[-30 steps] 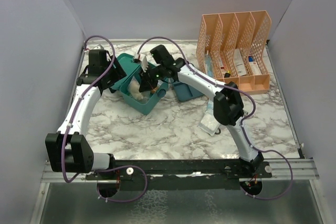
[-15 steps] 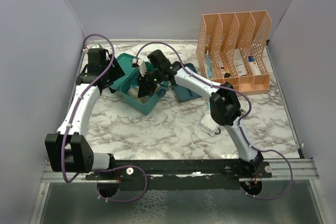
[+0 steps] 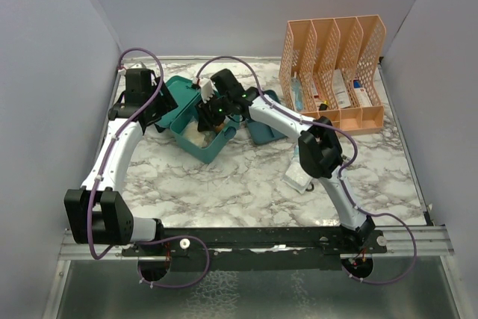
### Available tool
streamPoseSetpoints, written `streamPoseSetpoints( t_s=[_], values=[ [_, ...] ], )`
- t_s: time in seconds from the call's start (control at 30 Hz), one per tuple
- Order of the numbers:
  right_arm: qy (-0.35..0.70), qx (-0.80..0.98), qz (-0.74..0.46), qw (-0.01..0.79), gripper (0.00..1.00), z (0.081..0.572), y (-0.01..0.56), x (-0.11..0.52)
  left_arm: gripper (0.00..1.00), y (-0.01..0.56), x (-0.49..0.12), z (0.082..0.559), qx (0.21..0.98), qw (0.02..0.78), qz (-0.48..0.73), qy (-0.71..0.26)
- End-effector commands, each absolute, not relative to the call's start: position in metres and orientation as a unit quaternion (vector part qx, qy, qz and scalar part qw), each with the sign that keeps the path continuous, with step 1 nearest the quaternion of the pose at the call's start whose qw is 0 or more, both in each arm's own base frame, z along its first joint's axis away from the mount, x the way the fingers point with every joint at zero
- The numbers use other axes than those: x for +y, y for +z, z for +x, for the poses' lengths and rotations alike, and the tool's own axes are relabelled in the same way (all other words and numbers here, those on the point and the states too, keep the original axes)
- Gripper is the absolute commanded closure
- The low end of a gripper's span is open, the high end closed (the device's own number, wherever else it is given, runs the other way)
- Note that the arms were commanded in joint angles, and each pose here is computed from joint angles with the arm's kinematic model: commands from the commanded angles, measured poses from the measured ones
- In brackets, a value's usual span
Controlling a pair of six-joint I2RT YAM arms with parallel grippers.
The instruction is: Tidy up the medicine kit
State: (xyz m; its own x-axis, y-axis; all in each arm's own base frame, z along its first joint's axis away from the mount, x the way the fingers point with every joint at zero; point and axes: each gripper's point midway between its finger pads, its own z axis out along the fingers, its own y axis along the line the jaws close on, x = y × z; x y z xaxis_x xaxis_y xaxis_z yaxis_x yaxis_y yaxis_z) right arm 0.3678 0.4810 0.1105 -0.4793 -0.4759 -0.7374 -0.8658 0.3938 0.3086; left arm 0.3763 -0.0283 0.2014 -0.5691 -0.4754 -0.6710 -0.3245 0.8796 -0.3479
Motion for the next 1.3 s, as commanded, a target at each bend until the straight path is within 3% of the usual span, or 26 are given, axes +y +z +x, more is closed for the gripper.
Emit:
streamPoseSetpoints(
  t_s=[0.0,0.33,0.5,0.6,0.73,0.93,1.27],
  values=[
    [0.348,0.776,-0.408,0.332,0.58,0.383,0.147,0.491,0.31,0.221,-0.025,0.384,0.873,0.428,-0.217,-0.090],
    [0.328,0.798,-0.325,0.386,0.57,0.409,0.187,0.482,0.30,0.233,-0.036,0.386,0.869,0.446,-0.177,-0.118],
    [0.338,0.803,-0.259,0.416,0.57,0.422,0.230,0.461,0.31,0.250,-0.069,0.385,0.863,0.469,-0.083,-0.166],
    [0.338,0.809,-0.206,0.434,0.60,0.427,0.249,0.436,0.38,0.252,-0.096,0.380,0.862,0.471,-0.018,-0.187],
    [0.304,0.819,-0.126,0.471,0.65,0.429,0.265,0.388,0.54,0.235,-0.127,0.374,0.872,0.452,0.037,-0.185],
    [0.225,0.850,0.005,0.477,0.66,0.400,0.244,0.301,0.62,0.195,-0.138,0.374,0.901,0.405,0.018,-0.158],
    [0.123,0.912,0.080,0.383,0.66,0.333,0.166,0.224,0.54,0.123,-0.140,0.357,0.949,0.282,-0.032,-0.139]
  ],
)
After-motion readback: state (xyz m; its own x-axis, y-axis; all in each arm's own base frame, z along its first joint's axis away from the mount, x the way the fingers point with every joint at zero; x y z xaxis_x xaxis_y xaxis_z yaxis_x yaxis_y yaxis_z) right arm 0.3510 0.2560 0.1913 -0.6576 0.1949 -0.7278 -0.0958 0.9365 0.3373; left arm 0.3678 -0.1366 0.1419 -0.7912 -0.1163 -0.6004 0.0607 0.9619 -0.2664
